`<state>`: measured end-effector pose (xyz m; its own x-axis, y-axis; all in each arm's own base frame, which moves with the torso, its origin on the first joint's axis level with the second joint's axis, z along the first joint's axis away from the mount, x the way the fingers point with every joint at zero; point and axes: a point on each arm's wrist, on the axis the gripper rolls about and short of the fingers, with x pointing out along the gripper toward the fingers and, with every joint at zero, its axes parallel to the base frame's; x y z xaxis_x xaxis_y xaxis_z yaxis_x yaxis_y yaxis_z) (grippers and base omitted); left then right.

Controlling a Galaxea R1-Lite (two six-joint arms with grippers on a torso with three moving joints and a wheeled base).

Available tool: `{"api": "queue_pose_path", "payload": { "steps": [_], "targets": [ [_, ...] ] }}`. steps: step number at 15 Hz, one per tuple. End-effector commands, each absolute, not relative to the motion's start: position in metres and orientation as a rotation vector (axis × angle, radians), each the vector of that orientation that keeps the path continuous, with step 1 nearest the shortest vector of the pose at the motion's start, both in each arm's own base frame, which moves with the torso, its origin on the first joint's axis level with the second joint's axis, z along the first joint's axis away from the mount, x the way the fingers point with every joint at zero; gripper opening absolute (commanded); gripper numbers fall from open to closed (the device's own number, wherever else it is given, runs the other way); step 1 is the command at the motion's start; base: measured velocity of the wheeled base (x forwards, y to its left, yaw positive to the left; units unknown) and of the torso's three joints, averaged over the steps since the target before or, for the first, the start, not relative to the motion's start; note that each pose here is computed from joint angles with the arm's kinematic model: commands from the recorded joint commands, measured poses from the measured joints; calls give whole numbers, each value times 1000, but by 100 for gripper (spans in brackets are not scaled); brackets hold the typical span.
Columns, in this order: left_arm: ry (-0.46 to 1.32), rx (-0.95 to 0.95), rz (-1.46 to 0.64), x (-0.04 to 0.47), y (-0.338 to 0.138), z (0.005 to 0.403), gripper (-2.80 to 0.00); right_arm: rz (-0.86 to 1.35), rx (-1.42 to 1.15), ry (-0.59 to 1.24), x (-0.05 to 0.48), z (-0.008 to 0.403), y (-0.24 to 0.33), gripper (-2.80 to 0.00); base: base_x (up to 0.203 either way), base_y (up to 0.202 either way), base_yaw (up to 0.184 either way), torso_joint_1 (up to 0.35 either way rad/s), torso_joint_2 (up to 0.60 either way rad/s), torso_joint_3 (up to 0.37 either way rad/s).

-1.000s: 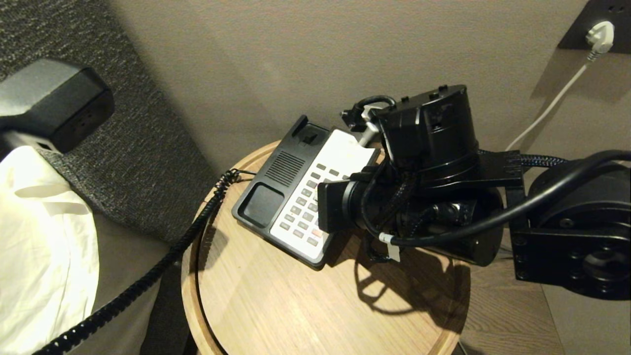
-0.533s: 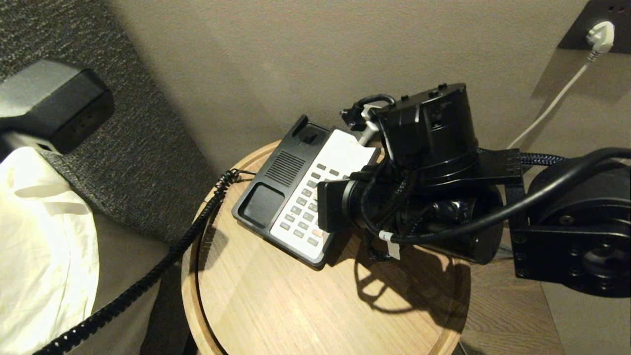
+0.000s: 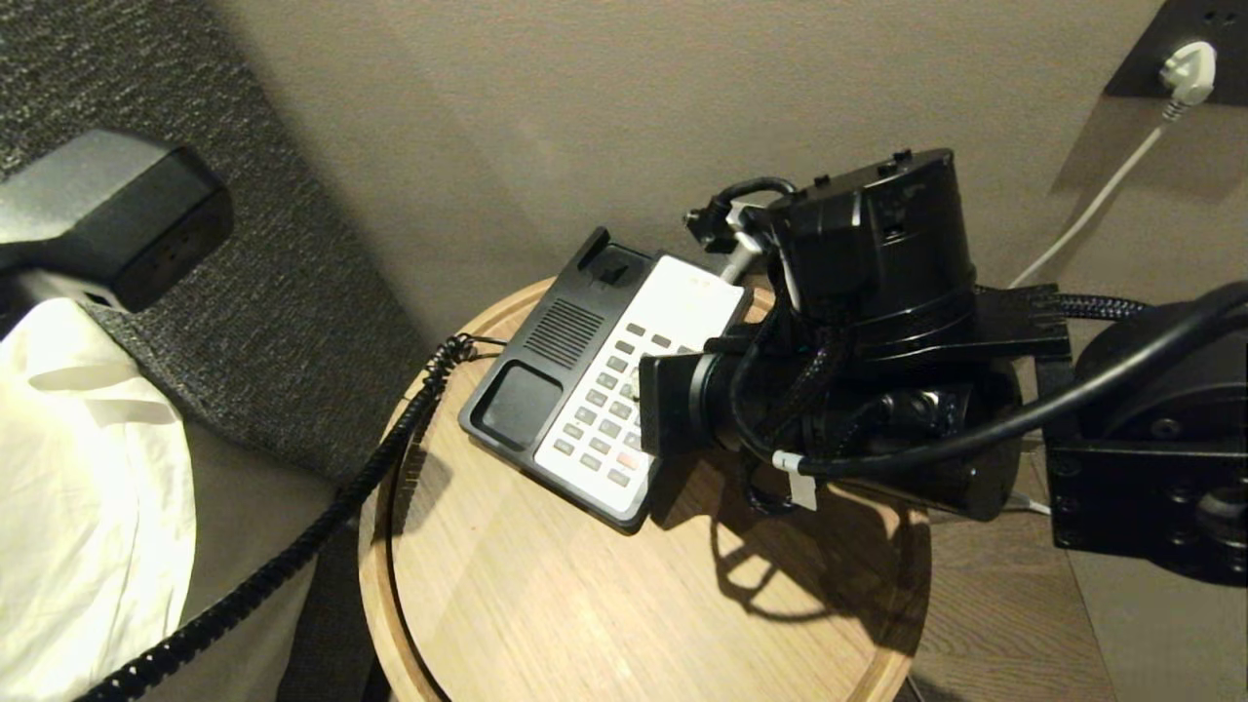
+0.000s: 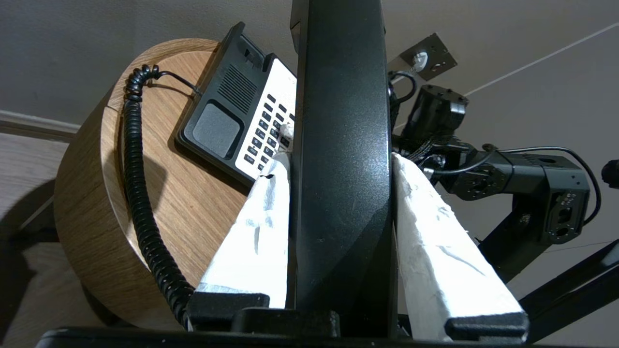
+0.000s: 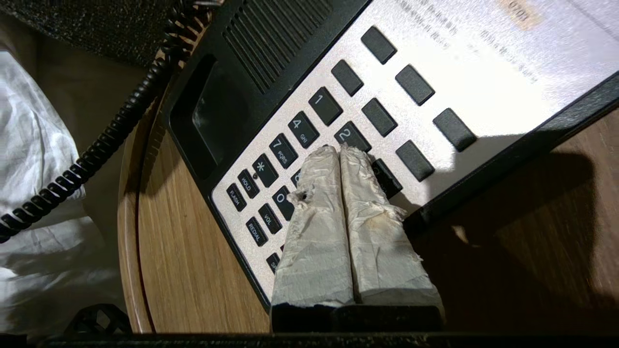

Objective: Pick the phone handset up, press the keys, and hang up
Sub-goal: Dial the number

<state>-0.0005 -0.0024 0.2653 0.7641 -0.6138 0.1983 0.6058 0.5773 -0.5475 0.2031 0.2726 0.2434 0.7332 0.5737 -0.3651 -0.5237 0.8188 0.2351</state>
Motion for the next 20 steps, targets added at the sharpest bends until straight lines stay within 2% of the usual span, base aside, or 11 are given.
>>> {"api": "queue_pose_path", "payload": {
  "steps": [1,20],
  "targets": [
    [15,-638,-714,-1,-2,265,-280,607,133,425,200,250,269,-280,0,0,0,0,0,0],
    [21,-635,-712,0,-3,263,-280,597,106,458,197,238,264,-280,0,0,0,0,0,0]
  ]
}}
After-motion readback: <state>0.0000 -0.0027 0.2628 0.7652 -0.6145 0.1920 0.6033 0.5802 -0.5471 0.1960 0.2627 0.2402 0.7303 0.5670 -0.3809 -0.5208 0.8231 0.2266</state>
